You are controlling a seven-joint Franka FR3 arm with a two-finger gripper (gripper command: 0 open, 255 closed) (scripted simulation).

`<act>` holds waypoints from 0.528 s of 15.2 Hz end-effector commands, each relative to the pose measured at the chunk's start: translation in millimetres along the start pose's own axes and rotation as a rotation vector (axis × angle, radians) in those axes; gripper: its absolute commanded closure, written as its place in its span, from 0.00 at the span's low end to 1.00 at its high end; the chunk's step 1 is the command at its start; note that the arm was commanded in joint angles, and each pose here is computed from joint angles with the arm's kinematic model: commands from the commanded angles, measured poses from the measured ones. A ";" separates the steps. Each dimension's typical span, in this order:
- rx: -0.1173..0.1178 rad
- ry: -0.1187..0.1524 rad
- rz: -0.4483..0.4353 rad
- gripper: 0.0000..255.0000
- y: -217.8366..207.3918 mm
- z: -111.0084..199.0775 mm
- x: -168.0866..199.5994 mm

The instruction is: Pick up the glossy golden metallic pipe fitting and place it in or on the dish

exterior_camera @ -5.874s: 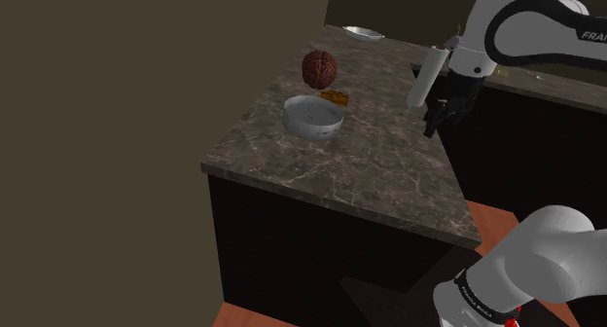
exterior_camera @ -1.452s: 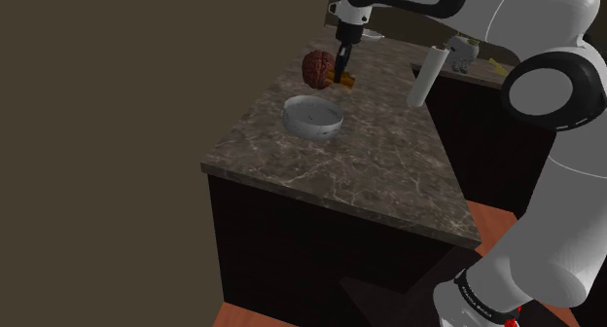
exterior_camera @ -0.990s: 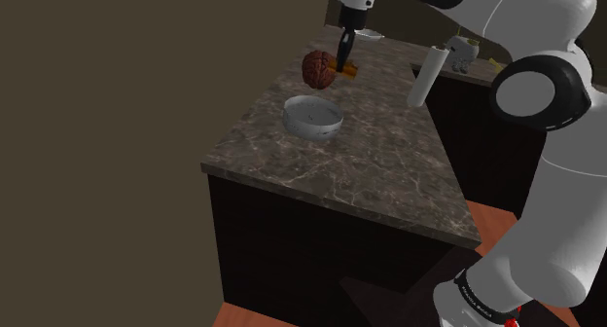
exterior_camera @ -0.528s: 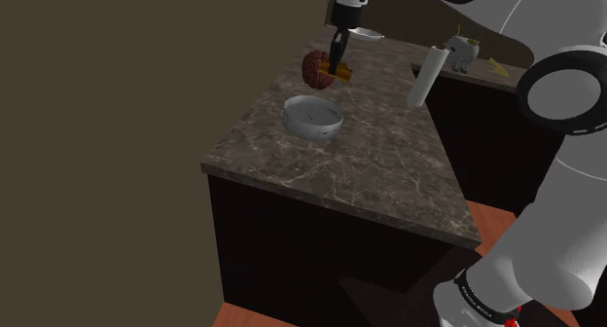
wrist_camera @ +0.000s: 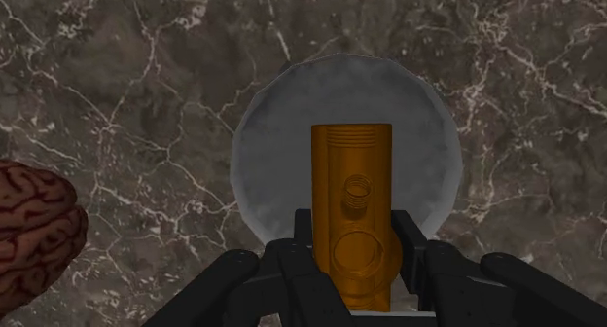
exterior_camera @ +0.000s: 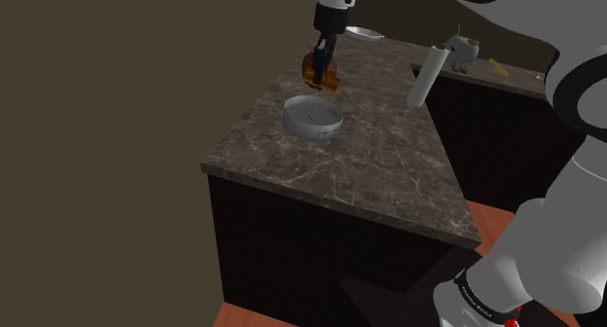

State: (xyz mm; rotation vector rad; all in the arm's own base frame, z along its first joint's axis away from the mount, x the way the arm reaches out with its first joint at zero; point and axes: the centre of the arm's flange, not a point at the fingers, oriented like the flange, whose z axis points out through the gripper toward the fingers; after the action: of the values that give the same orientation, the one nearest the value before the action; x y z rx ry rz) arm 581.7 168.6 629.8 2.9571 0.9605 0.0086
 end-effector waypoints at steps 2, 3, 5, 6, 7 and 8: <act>0.000 0.000 0.001 1.00 -8.9 8.2 1.1; 0.000 0.000 0.001 1.00 -9.1 13.5 1.1; 0.000 0.000 0.001 1.00 -9.4 24.0 1.2; 0.000 0.000 0.001 1.00 -9.6 29.3 1.2; 0.000 0.000 0.001 1.00 -9.8 34.6 1.2; 0.000 0.000 0.001 1.00 -9.9 39.9 1.2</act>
State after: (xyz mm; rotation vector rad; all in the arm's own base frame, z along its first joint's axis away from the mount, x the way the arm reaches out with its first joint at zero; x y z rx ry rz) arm 577.9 175.4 593.4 2.9573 0.9588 0.0078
